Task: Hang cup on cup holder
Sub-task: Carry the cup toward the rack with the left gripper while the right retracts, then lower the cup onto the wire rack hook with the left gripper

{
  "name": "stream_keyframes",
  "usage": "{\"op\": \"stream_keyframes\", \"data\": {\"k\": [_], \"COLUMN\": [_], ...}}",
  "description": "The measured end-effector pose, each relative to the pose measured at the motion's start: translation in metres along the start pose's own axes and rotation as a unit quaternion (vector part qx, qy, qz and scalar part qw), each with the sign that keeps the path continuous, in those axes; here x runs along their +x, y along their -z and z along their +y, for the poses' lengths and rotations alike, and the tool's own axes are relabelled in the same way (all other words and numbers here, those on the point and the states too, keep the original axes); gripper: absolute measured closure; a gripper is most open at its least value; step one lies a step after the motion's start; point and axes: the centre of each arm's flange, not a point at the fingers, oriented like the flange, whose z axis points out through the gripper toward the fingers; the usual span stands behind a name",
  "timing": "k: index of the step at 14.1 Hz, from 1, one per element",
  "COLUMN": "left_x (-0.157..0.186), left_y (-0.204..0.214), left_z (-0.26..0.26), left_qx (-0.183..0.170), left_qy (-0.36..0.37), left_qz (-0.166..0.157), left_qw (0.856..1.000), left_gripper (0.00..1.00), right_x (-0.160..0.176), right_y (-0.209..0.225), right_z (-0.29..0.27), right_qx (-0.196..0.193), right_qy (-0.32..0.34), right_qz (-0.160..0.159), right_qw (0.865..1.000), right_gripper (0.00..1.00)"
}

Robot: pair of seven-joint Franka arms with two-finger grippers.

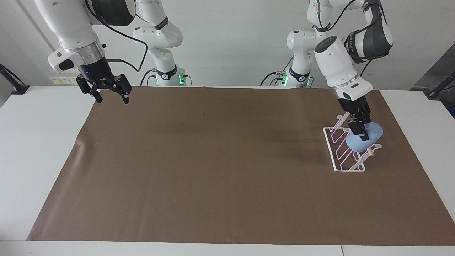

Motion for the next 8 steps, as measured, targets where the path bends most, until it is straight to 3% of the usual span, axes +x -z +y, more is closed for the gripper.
{"op": "stream_keyframes", "data": {"k": [8], "left_x": [-0.039], "left_y": [-0.021], "left_z": [-0.016], "left_qx": [0.012], "left_qy": [-0.049], "left_qz": [0.007], "left_qw": [0.999], "left_gripper": [0.24], "right_x": [-0.007], "right_y": [-0.007], "right_z": [-0.004], "right_qx": [-0.017], "right_qy": [0.007], "right_qz": [-0.031], "right_qw": [0.999], "right_gripper": [0.00]}}
